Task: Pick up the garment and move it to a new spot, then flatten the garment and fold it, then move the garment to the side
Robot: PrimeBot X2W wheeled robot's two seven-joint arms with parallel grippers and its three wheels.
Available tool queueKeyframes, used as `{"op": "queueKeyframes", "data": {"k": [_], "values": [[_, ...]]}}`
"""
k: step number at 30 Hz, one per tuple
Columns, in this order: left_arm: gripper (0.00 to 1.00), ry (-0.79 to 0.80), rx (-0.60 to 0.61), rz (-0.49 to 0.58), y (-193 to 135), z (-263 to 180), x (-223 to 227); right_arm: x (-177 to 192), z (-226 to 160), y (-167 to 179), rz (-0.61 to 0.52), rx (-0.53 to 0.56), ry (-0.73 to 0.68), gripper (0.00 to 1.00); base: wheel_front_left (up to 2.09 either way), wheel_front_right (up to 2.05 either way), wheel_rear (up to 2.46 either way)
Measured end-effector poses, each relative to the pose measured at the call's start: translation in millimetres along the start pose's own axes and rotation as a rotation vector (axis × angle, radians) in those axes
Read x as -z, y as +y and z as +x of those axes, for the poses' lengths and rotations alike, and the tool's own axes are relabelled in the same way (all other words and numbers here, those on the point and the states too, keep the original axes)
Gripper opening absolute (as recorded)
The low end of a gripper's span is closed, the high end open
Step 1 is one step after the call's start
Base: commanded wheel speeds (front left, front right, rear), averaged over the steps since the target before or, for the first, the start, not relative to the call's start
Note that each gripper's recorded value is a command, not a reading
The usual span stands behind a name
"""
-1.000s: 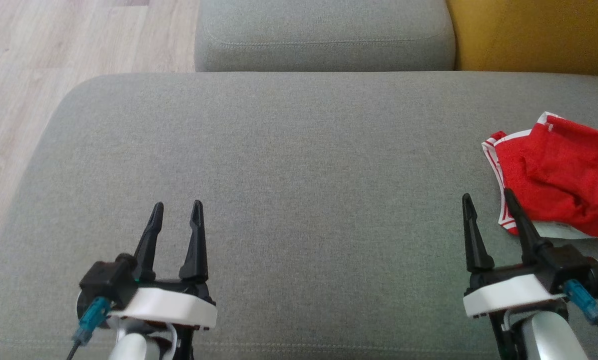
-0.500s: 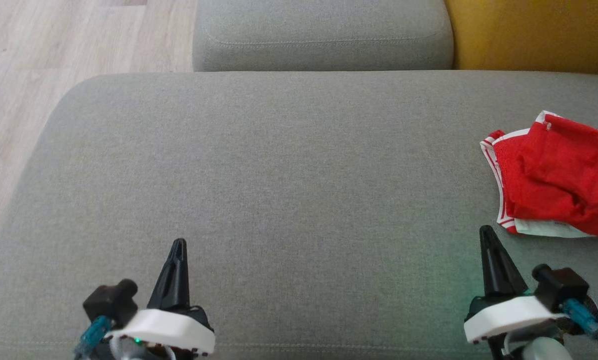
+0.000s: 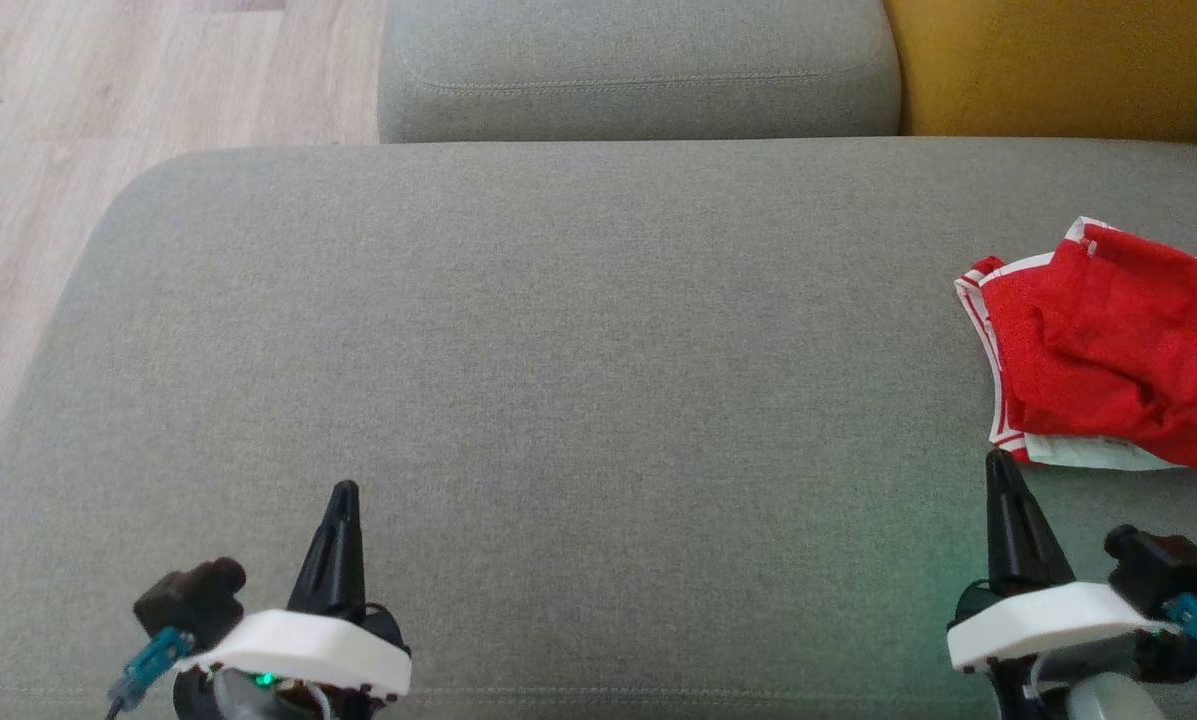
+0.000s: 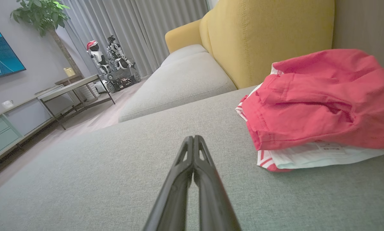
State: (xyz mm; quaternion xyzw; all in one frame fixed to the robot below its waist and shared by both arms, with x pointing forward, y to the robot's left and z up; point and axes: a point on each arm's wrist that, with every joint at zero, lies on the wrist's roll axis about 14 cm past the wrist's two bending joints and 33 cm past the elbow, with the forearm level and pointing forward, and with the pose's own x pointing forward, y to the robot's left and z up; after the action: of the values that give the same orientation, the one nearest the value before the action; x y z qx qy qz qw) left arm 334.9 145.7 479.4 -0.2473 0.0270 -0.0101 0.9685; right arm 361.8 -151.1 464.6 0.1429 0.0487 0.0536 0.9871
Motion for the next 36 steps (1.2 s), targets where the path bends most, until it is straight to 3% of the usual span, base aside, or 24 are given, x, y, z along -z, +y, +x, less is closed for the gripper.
{"op": "queueKeyframes", "data": {"k": [36], "values": [[0.00,0.046,-0.059,-0.375,19,12,0,-7,3,-25,0.448,0.102,-0.009,0.00,0.00,0.00,0.00]]}}
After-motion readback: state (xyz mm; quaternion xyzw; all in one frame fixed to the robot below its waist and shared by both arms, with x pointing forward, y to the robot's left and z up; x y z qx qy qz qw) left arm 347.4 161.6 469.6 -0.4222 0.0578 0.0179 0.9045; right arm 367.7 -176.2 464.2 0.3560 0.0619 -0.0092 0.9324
